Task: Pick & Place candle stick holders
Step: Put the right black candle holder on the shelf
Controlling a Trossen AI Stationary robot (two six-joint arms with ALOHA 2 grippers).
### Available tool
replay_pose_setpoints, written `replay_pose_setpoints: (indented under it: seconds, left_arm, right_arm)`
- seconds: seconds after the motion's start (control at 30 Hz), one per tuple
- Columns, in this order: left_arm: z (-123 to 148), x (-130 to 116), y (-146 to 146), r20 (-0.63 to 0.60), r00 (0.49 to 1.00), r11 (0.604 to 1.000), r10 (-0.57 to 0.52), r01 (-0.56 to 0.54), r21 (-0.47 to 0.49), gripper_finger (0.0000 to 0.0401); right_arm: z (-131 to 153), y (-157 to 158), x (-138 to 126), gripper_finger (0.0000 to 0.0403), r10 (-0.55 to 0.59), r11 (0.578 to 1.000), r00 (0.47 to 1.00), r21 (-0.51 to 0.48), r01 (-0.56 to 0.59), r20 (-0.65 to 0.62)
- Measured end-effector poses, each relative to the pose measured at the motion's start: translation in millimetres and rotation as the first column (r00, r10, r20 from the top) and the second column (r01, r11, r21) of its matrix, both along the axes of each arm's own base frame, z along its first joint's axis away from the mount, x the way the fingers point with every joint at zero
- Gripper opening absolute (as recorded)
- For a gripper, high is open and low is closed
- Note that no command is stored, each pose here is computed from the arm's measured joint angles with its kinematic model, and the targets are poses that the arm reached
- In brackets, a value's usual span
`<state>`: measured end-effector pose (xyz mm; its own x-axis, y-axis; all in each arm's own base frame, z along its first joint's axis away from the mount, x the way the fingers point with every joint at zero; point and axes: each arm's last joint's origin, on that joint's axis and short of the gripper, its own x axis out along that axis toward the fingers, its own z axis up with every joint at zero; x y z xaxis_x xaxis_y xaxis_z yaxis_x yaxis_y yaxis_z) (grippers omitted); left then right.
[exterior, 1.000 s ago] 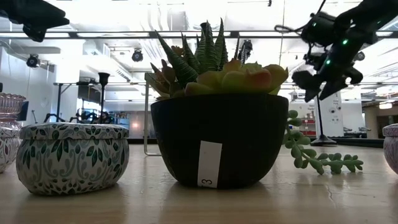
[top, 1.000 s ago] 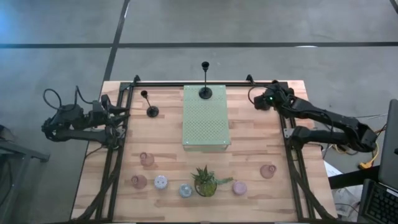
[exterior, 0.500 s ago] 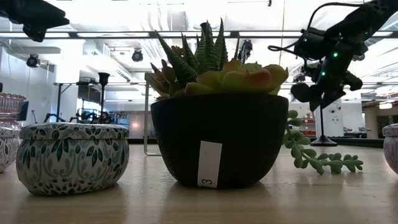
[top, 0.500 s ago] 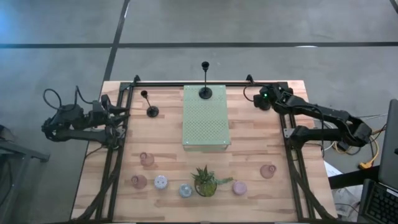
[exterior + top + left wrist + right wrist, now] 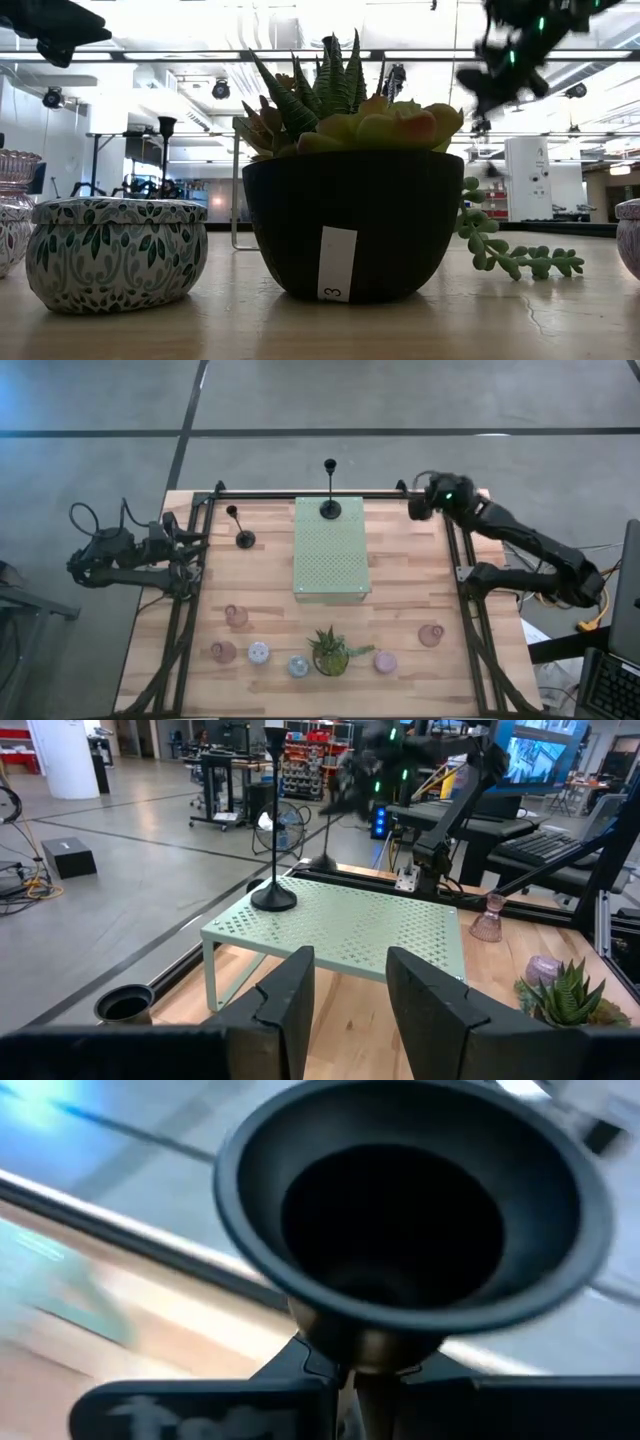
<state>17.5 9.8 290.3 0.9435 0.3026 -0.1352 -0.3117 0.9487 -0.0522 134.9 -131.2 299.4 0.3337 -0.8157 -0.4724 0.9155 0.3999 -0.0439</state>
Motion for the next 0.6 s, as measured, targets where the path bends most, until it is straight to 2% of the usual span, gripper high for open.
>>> replay_pose_setpoints:
  seconds: [0.1,0.3,0.47,0.6]
  left_arm:
    - [0.0,0.0,0.0,0.000,1.000,1.000,0.000,0.000,0.000,0.0131]
    - [0.0,0.0,0.0,0.000,1.000,1.000,0.000,0.000,0.000,0.0131]
    - [0.0,0.0,0.0,0.000,1.000,1.000,0.000,0.000,0.000,0.0131]
    - [0.0,0.0,0.0,0.000,1.000,1.000,0.000,0.000,0.000,0.0131]
  right_arm:
    - [40.3,3.5,0.7,0.0009,0.122,0.992,0.989,-0.053,-0.118,0.081]
    - [101.3,10.1,2.3,0.0009,0.311,0.948,0.942,-0.108,-0.299,0.124]
    - [127.4,8.7,10.3,0.0008,0.379,0.925,0.921,-0.071,-0.373,0.093]
    - [134.1,3.0,22.6,0.0008,0.449,0.893,0.887,-0.038,-0.448,0.104]
